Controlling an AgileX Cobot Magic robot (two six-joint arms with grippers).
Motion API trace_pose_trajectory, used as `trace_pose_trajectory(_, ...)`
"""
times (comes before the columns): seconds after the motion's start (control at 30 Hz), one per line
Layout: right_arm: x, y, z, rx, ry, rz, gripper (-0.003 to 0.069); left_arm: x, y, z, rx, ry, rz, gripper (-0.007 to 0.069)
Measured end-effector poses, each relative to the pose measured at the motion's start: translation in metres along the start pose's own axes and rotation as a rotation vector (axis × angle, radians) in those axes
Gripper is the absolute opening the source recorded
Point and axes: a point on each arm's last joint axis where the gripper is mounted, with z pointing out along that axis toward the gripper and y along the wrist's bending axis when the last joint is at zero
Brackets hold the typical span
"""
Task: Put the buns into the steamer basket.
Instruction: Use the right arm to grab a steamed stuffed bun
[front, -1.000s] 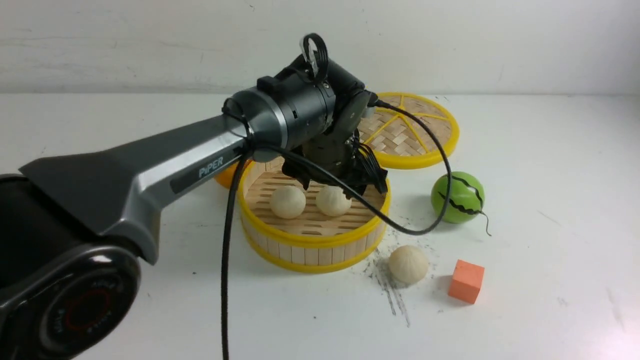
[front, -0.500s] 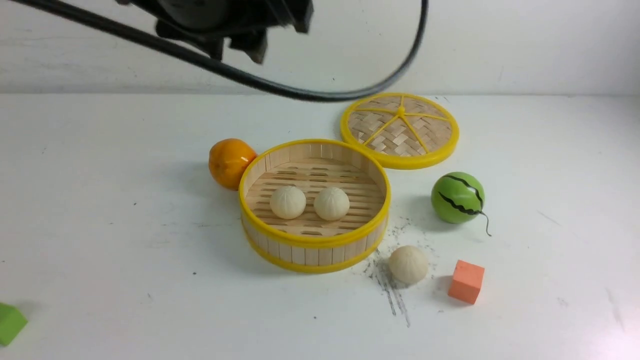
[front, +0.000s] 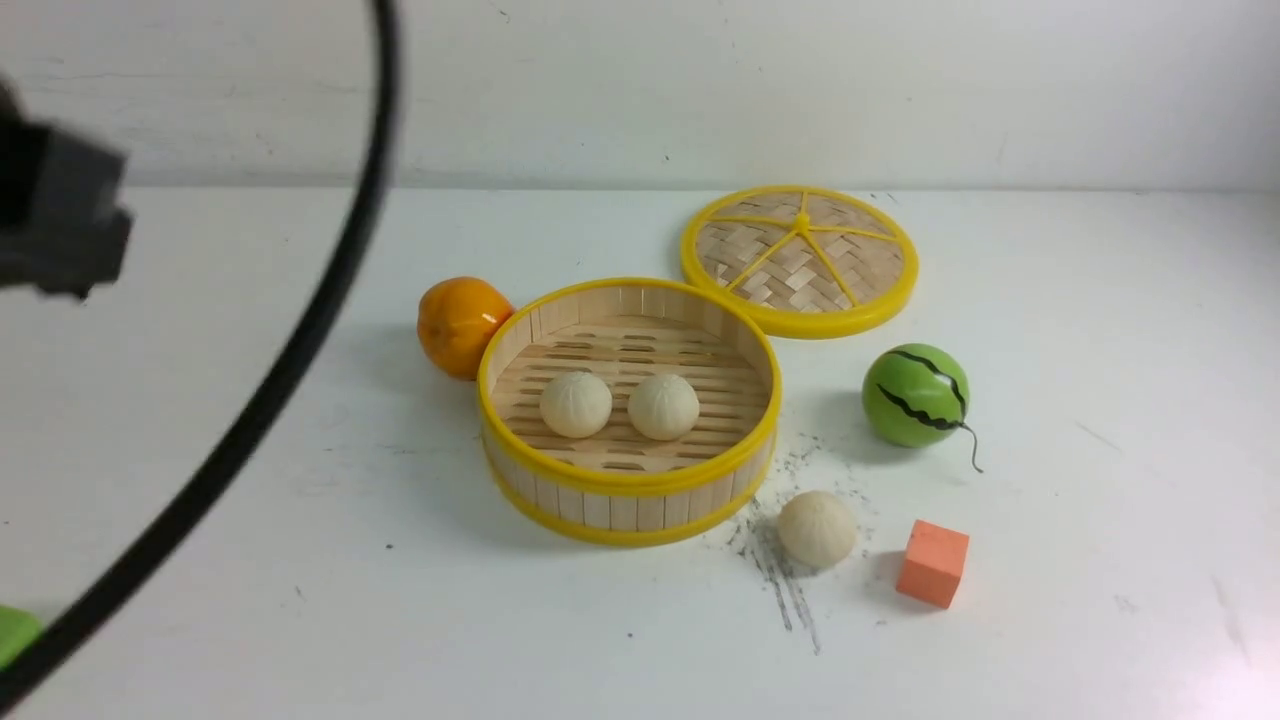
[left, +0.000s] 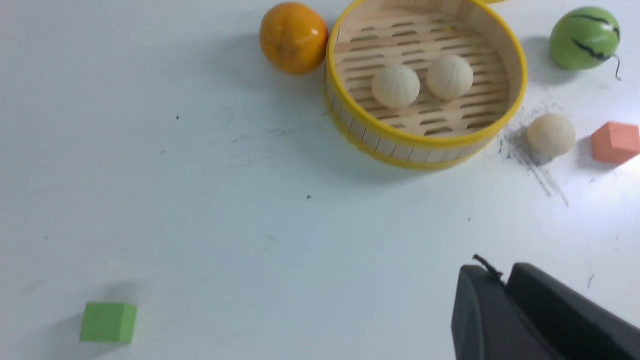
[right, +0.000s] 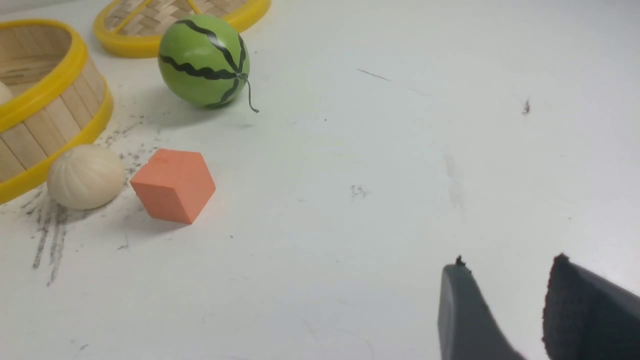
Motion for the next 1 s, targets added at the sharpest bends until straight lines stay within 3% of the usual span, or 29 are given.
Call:
trace_pose_trajectory(0.23, 0.000, 0.000, 0.000, 0.000, 0.000, 0.000, 0.0242, 0.063, 0.028, -0.030, 0.016, -0.054, 0.010, 0.0060)
trace_pose_trajectory(0.43, -0.001, 0.001, 0.000, -0.010, -0.007, 0.031, 0.0242, 0.087, 0.039, -0.047, 0.035, -0.121, -0.003, 0.0060)
trace_pose_trajectory(0.53, -0.001, 0.006, 0.000, -0.070, -0.002, 0.256, 0.0242, 0.092, 0.043, -0.056, 0.045, -0.155, -0.011, 0.0065)
trace_pose_trajectory(0.7, 0.000, 0.017, -0.001, -0.196, 0.055, 0.827, 0.0242, 0.100, 0.048, -0.067, 0.060, -0.200, -0.023, 0.0071)
trace_pose_trajectory(0.8, -0.002, 0.020, -0.001, -0.227, 0.068, 0.962, 0.0242, 0.103, 0.049, -0.070, 0.070, -0.208, -0.026, 0.0071)
trace_pose_trajectory(1.0, -0.001, 0.018, -0.001, -0.212, 0.057, 0.913, 0.0242, 0.108, 0.048, -0.060, 0.068, -0.172, -0.021, 0.0074)
